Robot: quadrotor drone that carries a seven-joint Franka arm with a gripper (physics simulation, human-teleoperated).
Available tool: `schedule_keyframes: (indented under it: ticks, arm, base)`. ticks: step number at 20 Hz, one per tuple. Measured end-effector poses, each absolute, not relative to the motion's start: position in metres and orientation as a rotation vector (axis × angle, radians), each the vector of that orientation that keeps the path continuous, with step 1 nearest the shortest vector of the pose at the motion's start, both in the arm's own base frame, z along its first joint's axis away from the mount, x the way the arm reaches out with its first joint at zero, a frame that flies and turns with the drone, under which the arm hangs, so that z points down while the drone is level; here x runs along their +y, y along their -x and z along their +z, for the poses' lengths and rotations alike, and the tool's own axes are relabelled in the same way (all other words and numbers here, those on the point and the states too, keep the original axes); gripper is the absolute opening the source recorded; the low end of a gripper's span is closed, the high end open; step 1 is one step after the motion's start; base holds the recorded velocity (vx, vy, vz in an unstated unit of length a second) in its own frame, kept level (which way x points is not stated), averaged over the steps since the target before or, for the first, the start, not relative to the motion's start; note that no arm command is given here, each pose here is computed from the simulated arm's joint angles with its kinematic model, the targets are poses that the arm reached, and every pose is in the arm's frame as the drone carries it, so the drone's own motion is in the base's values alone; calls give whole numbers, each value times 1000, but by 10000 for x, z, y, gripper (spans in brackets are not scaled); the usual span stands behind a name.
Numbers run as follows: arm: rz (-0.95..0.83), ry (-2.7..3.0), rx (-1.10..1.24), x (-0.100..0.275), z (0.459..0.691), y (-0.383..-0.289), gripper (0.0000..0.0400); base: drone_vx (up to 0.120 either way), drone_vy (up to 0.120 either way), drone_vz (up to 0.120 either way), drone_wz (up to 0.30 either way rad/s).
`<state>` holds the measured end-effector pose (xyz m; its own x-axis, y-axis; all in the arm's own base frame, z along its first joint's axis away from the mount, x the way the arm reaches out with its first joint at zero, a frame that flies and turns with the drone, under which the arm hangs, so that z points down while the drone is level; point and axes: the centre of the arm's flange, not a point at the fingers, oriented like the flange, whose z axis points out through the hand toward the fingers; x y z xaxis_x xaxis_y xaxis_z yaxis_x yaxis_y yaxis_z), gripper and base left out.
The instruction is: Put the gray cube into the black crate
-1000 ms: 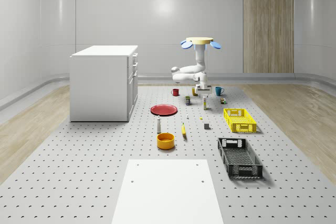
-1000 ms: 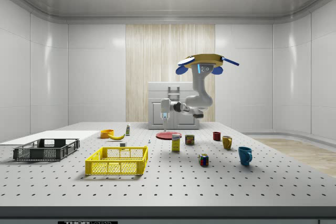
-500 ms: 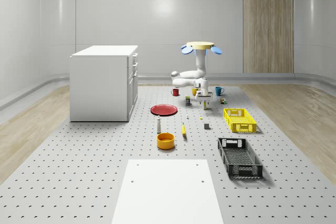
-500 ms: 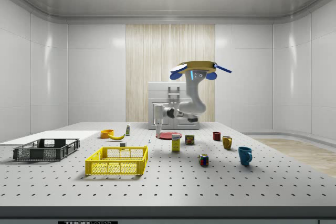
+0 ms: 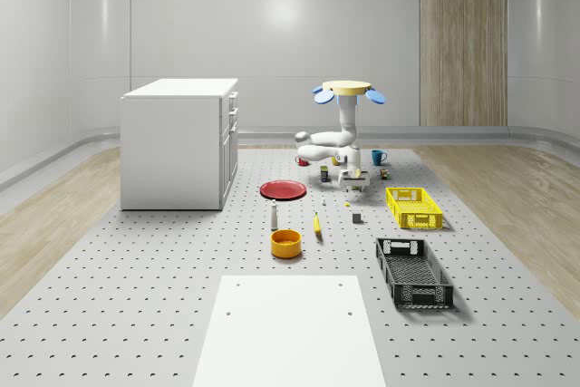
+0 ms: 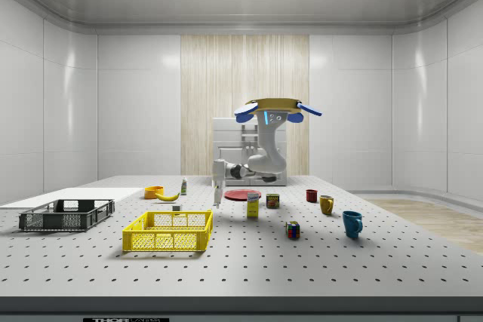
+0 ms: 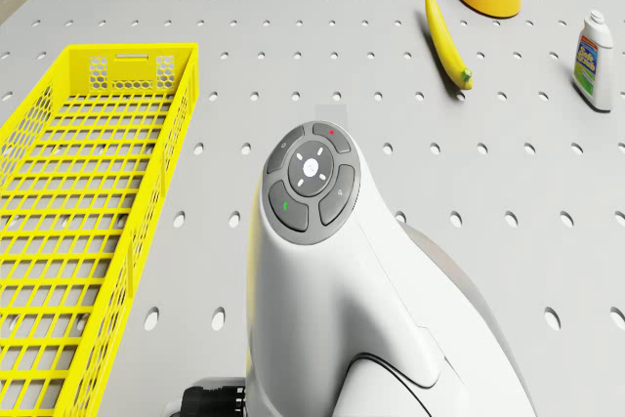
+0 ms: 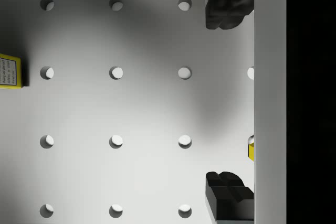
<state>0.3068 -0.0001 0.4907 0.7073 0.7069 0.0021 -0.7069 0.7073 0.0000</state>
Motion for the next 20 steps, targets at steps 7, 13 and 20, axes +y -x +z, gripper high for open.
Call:
schedule_keyframes:
  ticks: [7, 13, 20]
  arm:
    - [785, -1, -2, -1, 4907, -3068, 400]
    - [785, -1, -2, 0, 4907, -3068, 400]
    - [785, -1, -2, 0, 4907, -3068, 400]
  base:
    - [120, -34, 0, 0]
    - [120, 0, 0, 0]
    - [120, 0, -17, 0]
